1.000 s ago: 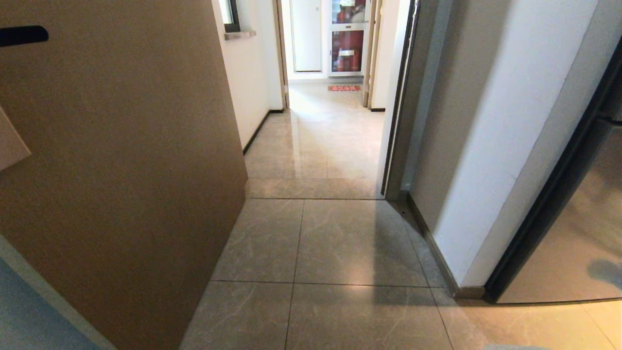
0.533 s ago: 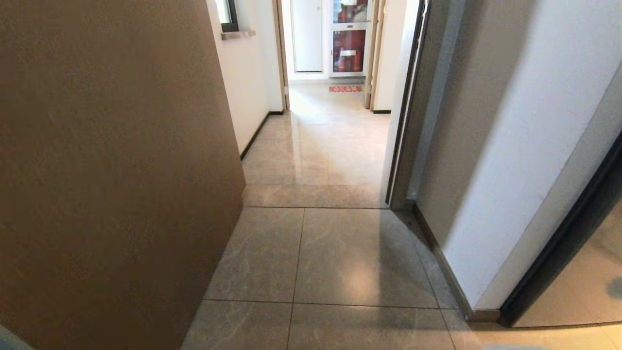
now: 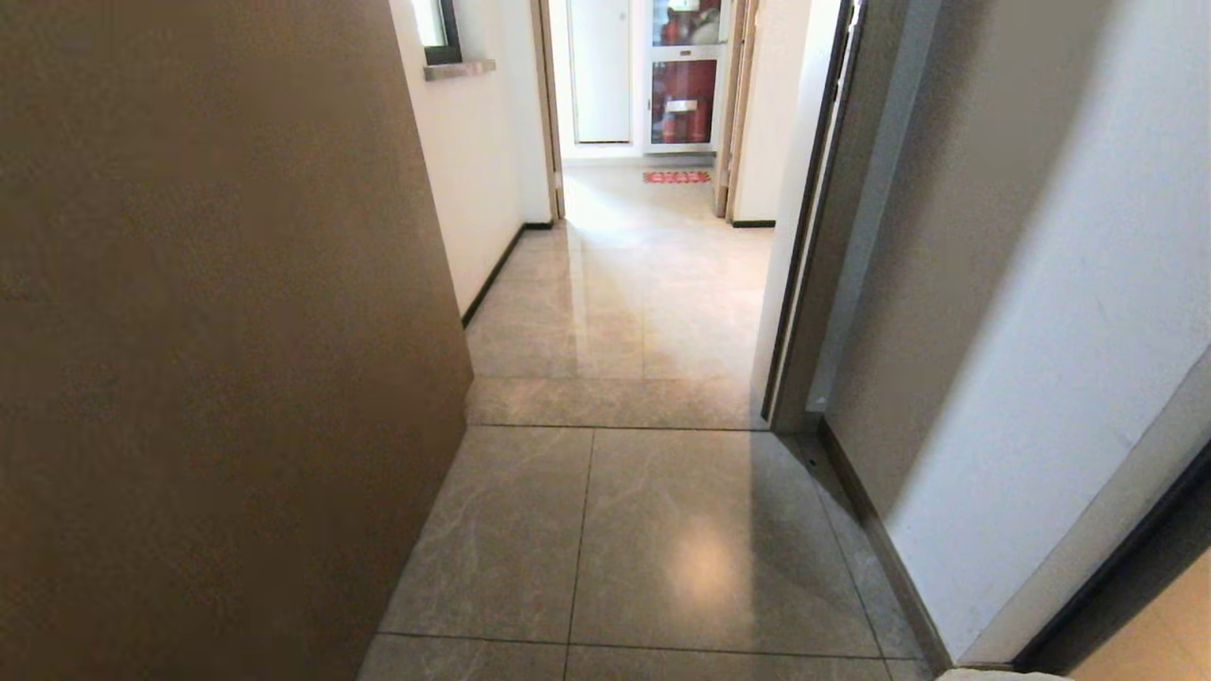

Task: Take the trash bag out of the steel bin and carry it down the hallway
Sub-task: Put the trash bag at the door

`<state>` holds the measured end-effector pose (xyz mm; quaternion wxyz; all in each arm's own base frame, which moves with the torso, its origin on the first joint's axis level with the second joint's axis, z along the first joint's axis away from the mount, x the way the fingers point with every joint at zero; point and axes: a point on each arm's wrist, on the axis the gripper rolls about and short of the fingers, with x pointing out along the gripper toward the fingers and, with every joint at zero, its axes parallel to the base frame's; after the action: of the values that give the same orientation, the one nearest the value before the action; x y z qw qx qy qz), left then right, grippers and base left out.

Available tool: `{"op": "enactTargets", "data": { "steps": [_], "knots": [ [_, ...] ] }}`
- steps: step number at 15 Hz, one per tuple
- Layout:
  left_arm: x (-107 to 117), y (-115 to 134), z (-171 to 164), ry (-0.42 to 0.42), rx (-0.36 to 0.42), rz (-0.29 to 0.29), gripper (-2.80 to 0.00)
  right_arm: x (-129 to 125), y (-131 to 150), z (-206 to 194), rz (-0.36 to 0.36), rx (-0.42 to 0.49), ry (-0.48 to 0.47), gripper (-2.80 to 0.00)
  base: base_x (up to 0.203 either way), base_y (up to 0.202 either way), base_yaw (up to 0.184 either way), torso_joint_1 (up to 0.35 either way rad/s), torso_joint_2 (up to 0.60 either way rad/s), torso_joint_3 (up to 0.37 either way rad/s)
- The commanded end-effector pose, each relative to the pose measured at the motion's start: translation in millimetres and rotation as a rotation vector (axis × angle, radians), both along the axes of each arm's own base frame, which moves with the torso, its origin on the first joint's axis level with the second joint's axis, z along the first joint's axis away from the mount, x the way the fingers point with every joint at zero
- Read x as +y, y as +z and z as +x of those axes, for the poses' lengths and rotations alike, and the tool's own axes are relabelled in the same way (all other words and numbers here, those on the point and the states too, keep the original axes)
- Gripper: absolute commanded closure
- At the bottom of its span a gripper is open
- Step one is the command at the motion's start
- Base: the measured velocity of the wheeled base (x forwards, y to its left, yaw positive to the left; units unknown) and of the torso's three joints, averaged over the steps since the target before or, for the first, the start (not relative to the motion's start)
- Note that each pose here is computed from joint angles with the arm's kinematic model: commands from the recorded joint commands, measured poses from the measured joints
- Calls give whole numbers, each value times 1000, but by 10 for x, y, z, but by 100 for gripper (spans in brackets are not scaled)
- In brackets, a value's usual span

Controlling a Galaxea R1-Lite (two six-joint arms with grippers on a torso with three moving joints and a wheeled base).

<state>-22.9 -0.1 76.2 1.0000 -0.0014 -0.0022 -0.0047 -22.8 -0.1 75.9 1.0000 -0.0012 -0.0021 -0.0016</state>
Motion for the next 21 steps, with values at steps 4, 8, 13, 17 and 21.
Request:
{"op": "enactTargets", "data": {
  "steps": [4,8,13,17,21],
  "knots": [
    [0,1,0,0,-1,0,0,0,1,1,-1,1,0,0,194,0,1,2,1,4],
    [0,0,-1,0,0,0,0,0,1,1,-1,1,0,0,192,0,2,3,2,1],
    [0,0,-1,0,0,0,0,0,1,1,-1,1,0,0,189,0,2,3,1,3],
    [0,0,0,0,0,0,0,0,1,1,-1,1,0,0,191,0,0,1,1,2],
    [0,0,-1,0,0,0,0,0,1,1,-1,1,0,0,193,0,1,0,4,2]
  ]
}}
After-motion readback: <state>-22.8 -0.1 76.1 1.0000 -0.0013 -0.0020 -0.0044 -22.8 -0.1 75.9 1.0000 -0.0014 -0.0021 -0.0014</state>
